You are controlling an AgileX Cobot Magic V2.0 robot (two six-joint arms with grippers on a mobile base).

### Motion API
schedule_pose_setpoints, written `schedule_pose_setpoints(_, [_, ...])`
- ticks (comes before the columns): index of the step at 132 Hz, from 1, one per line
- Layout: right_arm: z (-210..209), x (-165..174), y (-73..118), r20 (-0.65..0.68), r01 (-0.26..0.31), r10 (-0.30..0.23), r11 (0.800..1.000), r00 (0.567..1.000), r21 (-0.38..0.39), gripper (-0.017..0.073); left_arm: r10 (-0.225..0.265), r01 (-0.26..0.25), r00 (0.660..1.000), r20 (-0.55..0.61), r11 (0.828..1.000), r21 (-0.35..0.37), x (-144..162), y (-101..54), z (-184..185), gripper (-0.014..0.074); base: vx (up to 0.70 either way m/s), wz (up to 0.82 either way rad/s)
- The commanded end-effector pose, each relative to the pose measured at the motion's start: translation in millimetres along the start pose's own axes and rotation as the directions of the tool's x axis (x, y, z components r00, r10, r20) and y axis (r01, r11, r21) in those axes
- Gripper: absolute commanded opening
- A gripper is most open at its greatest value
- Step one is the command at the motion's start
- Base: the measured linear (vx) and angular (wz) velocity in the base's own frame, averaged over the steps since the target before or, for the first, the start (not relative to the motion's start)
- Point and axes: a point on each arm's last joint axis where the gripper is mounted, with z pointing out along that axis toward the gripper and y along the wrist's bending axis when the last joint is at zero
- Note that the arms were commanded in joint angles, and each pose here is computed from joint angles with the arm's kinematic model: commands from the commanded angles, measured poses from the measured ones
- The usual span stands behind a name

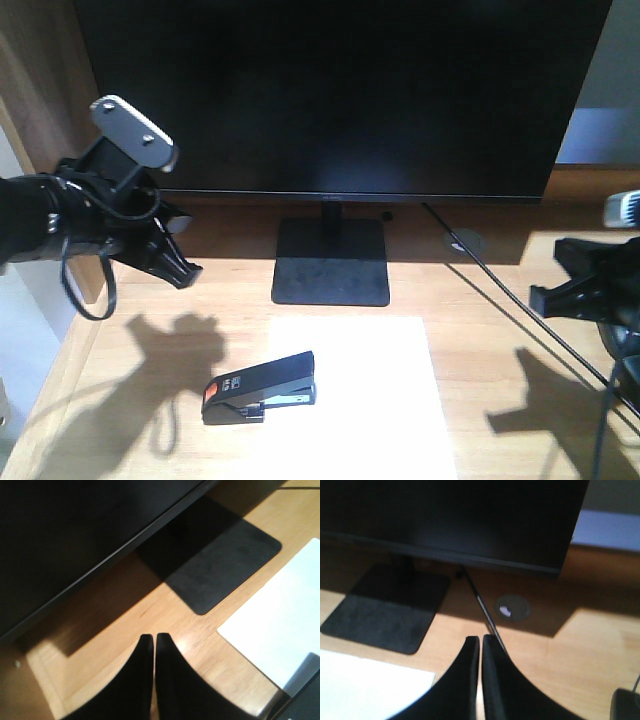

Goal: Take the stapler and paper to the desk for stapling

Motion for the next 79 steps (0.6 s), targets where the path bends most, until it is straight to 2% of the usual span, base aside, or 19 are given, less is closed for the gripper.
schedule_pose_setpoints(1, [-17.0,-19.1,2.5,0.104,0.008,-0.008,1.0,0.995,-0.004,-0.0008,-0.051,0.058,0.995,0.081,0.995,-0.087,-11.7,9.0,-23.6,-0.0006,0.0,0.0])
schedule_pose_setpoints(14, [-30.6,-25.9,3.7,0.161,0.015,-0.015,1.0,0.987,0.005,-0.0007,-0.025,0.042,0.991,0.132,0.991,-0.129,-8.7,9.5,-37.9,-0.0006,0.0,0.0])
schedule_pose_setpoints(28, [-47.5,-26.8,5.0,0.214,0.01,-0.015,1.0,0.977,0.02,-0.0006,-0.004,0.044,0.969,0.248,0.987,-0.156,-2.1,5.0,-58.1,-0.0006,0.0,0.0])
schedule_pose_setpoints(42, [-63.5,-16.5,7.1,0.247,-0.02,0.012,0.999,0.969,0.029,-0.0006,0.021,0.053,0.925,0.381,0.982,-0.184,10.6,-2.2,-82.1,-0.0006,0.0,0.0])
schedule_pose_setpoints(62, [-88.6,2.8,12.8,0.314,0.003,-0.014,0.999,0.949,0.037,-0.0006,0.052,0.067,0.857,0.512,0.975,-0.211,39.7,-15.6,-109.8,-0.0006,0.0,0.0])
schedule_pose_setpoints(63, [-90.2,5.9,13.3,0.316,0.003,-0.015,0.999,0.948,0.037,-0.0006,0.057,0.07,0.847,0.529,0.974,-0.216,42.0,-16.8,-114.3,-0.0006,0.0,0.0])
schedule_pose_setpoints(79, [-106.4,22.6,17.3,0.373,0.01,-0.025,0.999,0.927,0.043,-0.0006,0.064,0.075,0.83,0.554,0.972,-0.224,67.6,-26.6,-129.4,-0.0006,0.0,0.0])
